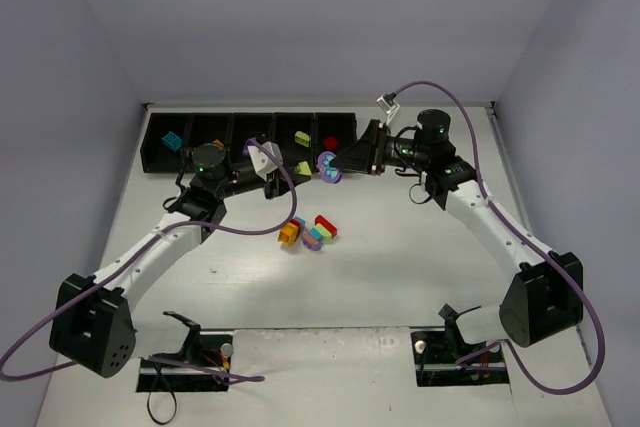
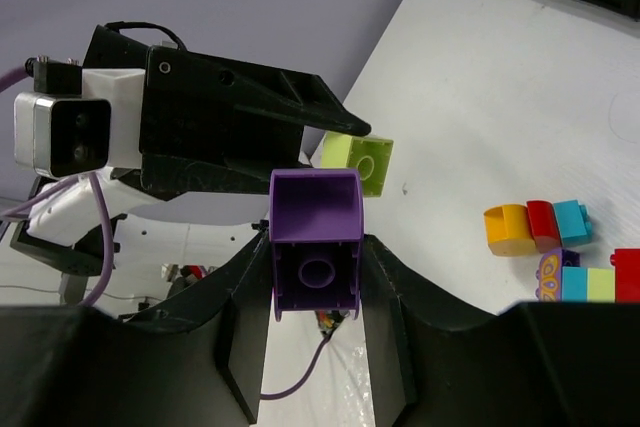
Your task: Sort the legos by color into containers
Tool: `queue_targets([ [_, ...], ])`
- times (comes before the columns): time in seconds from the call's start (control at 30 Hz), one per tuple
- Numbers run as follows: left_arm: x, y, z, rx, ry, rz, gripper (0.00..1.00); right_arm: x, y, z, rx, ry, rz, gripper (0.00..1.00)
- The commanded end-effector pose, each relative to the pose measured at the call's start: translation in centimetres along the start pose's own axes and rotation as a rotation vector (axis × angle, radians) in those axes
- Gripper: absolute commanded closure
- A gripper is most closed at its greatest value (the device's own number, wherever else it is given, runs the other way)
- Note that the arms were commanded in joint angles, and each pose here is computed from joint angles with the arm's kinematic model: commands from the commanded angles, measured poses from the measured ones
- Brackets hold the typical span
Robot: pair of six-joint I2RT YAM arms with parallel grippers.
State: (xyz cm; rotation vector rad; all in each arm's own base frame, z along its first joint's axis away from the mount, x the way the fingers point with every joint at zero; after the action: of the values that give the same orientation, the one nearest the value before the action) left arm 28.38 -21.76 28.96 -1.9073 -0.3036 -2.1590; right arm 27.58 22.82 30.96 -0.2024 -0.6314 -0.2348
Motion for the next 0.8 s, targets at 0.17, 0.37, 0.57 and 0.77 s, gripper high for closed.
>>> queue_targets([
  [0.17,0.1,1.7,6.8,0.262,-0.064,0.05,1.0,0.5,-0.9,-0.3,-0.068,-0.142,-0.048,1.0],
  [0.37,-3.2,3.3,13.0,0.514,-0.174,0.195,0.76,0.6,-1.1,-1.4,-0.147,-0.173,-0.064,1.0],
  [0.57,-6.7,4.7,17.9,0.625,-0.297,0.31,0.73,0.6,-1.4,-2.2,-0.208,-0.202,-0.069,1.0],
  [0.77,-9.9,5.4,20.5,0.711,-0.36,0.442,0.62,0.3,-1.7,-2.9,-0.258,-0.212,-0.067,1.0],
])
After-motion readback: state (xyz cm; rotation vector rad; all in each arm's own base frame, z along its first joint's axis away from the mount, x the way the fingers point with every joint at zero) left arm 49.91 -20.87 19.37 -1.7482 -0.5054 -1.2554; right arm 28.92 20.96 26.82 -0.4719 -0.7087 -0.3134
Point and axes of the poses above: each gripper's point midway between its finger pads, its own y axis out along the fingers, its own z axis along the line the jaws close on, x = y × z, the point moved 5 cm from there along -y, back along the fingers, and after that the axes turned 5 degrees about -y, right-handed, at the moved point
